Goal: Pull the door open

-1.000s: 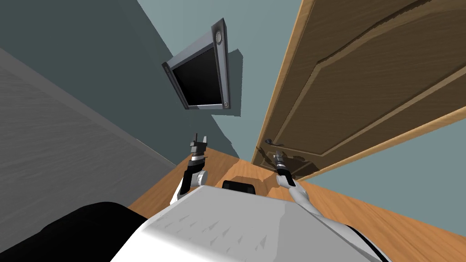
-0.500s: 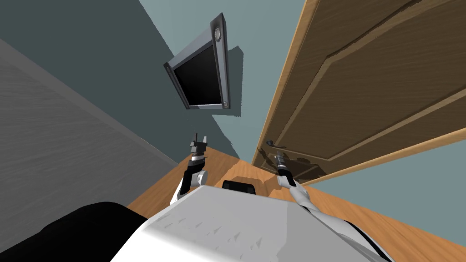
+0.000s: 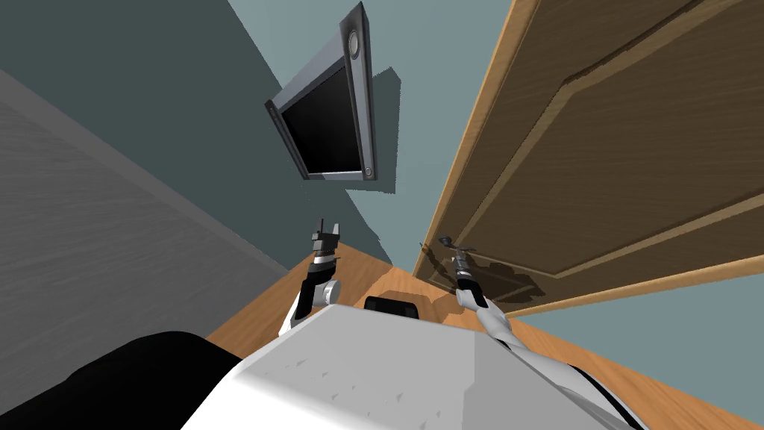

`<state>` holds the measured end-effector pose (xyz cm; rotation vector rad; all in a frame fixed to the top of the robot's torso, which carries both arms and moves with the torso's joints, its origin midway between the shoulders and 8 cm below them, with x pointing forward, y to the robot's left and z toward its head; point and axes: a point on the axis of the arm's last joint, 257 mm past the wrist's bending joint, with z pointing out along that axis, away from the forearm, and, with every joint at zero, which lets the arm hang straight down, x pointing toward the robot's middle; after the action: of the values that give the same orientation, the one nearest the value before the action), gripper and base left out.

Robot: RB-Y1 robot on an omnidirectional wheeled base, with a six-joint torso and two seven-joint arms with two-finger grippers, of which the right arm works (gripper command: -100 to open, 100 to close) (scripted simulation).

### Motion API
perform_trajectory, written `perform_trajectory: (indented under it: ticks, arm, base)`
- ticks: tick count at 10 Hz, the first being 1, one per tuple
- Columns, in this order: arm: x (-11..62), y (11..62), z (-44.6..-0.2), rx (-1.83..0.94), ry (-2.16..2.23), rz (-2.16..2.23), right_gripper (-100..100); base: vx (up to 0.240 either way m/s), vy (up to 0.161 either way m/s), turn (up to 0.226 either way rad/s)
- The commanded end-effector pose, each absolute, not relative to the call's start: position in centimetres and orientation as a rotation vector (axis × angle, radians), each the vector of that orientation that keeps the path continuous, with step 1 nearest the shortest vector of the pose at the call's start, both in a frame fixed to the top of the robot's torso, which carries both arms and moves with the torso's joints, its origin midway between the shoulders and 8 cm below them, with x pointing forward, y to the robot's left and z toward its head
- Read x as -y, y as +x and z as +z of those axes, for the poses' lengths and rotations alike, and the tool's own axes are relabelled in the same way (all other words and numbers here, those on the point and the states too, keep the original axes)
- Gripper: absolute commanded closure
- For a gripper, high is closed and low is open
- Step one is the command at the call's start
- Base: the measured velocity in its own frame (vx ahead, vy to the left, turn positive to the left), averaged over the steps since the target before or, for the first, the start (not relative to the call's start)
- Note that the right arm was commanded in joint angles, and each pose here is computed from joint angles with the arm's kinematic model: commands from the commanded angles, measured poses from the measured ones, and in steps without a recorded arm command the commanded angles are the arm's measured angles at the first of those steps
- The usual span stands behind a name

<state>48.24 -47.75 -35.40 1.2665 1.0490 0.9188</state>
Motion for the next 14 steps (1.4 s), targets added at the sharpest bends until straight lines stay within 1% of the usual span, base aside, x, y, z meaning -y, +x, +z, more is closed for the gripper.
perform_trajectory:
  ticks: [1, 4, 5, 6, 11, 14]
  arm:
    - [48.29, 48.03, -35.43, -1.043, 1.271, 0.912, -100]
    - [49.18, 47.56, -35.47, -1.032, 1.279, 0.9, -100]
    - [49.03, 47.63, -35.42, -1.034, 1.278, 0.902, -100]
    - [49.03, 47.63, -35.42, -1.034, 1.278, 0.902, 100]
    - [49.03, 47.63, -35.42, -1.034, 1.278, 0.902, 100]
    - [48.42, 47.53, -35.56, -1.06, 1.266, 0.926, 100]
  base:
    - [0.181, -0.08, 0.057]
    - [0.198, -0.067, 0.056]
    - [0.08, -0.025, 0.014]
    - [-0.009, 0.003, -0.009]
    - [-0.015, 0.004, 0.0]
    - [-0.178, -0.046, 0.102]
